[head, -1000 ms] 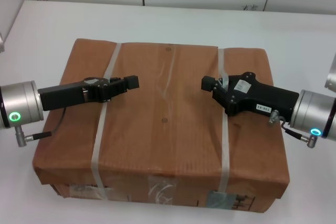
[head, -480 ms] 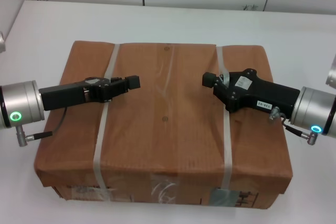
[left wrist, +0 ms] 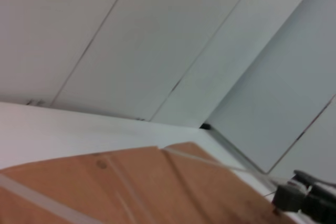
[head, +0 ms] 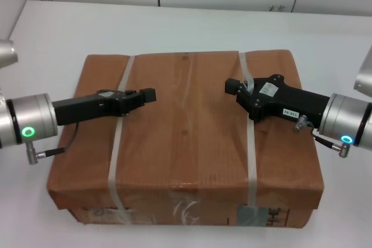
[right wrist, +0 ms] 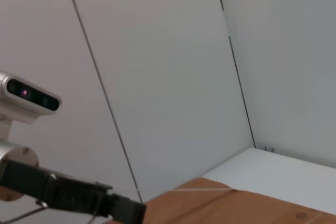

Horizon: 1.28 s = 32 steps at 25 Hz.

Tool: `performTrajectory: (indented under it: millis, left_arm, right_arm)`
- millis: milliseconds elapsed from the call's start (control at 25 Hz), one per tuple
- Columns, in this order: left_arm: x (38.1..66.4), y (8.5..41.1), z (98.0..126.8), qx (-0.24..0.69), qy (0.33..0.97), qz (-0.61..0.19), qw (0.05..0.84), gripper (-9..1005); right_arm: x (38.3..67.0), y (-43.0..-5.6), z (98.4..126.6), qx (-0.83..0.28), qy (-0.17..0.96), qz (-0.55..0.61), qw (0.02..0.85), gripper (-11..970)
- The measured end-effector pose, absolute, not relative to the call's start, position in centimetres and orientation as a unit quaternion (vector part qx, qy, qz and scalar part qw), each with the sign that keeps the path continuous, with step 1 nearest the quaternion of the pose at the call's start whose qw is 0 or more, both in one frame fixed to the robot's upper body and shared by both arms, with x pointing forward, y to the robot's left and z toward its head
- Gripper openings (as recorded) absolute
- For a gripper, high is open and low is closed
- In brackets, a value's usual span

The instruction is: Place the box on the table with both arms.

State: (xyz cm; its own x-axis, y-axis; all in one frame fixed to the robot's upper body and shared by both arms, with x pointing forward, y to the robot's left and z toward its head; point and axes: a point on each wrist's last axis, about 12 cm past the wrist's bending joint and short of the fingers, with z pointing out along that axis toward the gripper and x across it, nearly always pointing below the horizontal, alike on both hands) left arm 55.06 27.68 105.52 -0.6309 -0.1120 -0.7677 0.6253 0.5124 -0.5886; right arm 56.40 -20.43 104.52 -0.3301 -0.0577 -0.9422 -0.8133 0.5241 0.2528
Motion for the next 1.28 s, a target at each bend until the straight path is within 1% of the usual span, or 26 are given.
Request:
performTrajectory:
  millis: [360, 520, 920, 1280]
  left_arm:
    - [55.6, 27.1, 103.7, 0.159, 0.809, -0.406, 0.393, 72]
    - [55.7, 26.9, 103.1, 0.160, 0.823, -0.385, 0.387, 72]
    - [55.9, 26.7, 102.0, 0.165, 0.848, -0.342, 0.370, 71]
    - [56.0, 26.0, 101.5, 0.180, 0.857, -0.327, 0.356, 82]
  right_arm:
    - [57.6, -18.7, 103.7, -0.289, 0.756, 0.355, 0.468, -2]
    - [57.7, -18.0, 102.8, -0.281, 0.782, 0.333, 0.445, -3]
    - [57.8, -18.0, 101.8, -0.262, 0.810, 0.303, 0.428, -2]
    - [57.9, -18.1, 101.7, -0.245, 0.818, 0.304, 0.422, -3]
